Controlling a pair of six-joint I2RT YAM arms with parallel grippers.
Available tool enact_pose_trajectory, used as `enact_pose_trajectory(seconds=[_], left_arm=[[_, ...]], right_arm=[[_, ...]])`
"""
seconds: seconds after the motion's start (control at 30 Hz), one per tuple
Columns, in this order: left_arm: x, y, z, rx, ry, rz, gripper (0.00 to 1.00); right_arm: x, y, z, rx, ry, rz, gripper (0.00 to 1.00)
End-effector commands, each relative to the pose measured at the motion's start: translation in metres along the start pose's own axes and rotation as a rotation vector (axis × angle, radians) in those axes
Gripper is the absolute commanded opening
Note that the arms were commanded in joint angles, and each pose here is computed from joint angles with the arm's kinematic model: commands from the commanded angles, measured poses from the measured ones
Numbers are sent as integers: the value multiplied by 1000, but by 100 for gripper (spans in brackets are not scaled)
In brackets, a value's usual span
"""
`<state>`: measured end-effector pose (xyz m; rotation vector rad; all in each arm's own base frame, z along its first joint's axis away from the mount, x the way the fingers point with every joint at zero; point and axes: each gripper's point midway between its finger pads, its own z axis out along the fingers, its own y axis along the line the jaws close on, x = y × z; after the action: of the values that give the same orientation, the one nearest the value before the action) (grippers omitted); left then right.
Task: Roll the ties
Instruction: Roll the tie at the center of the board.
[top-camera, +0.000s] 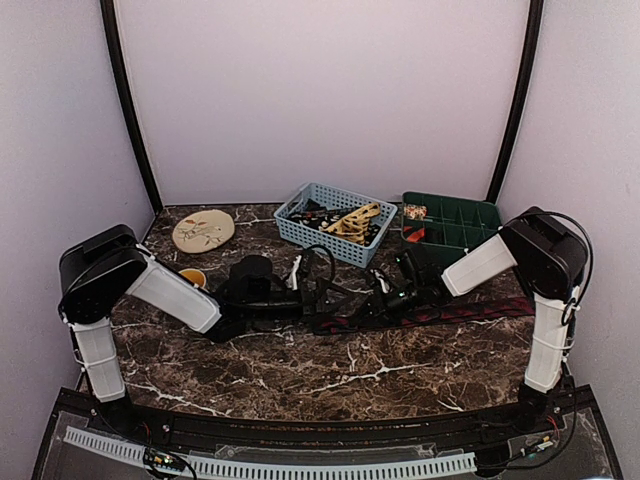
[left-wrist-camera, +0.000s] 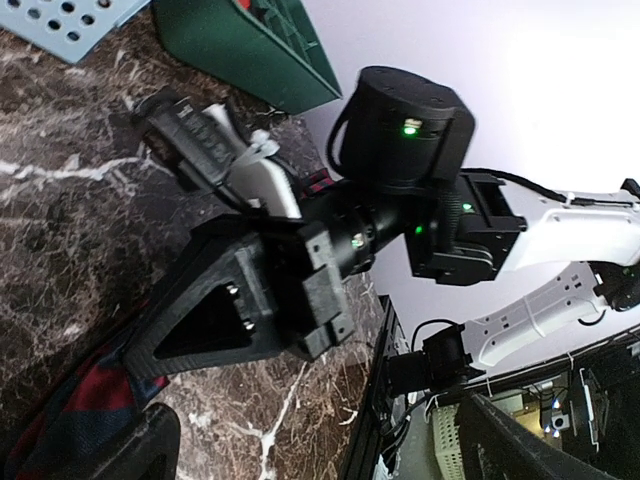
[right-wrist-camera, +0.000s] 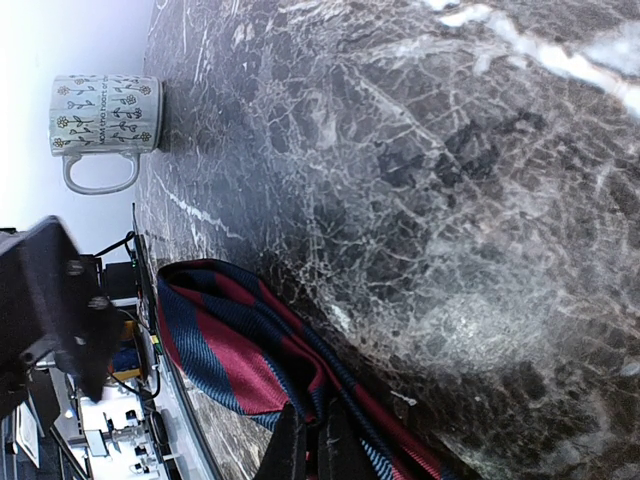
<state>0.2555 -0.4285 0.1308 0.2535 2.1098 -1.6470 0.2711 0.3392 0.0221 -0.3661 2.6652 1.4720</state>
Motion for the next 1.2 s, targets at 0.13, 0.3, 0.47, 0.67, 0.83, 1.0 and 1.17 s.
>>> enact_pose_trajectory(seconds=[0.13, 0.3, 0.47, 0.67, 0.83, 1.0, 1.17], left_arm=[[2, 26, 17, -92, 5, -101, 99], [19, 67, 18, -182, 24, -197, 99], [47, 107, -8, -279, 25, -287, 99], [42, 93, -13, -274, 38, -183, 99], [32, 38, 11, -187, 90, 4, 99], [33, 24, 23, -127, 111, 17, 99], [39, 46, 27, -154, 117, -36, 99]], right_arm=[[5, -21, 1, 69, -16, 31, 0], [7, -22, 1, 66, -17, 35, 0], [6, -23, 0, 67, -19, 37, 0], [7, -24, 1, 69, -17, 42, 0], [7, -24, 0, 69, -19, 43, 0], [7, -24, 0, 67, -22, 47, 0], [8, -24, 0, 66, -19, 48, 0]])
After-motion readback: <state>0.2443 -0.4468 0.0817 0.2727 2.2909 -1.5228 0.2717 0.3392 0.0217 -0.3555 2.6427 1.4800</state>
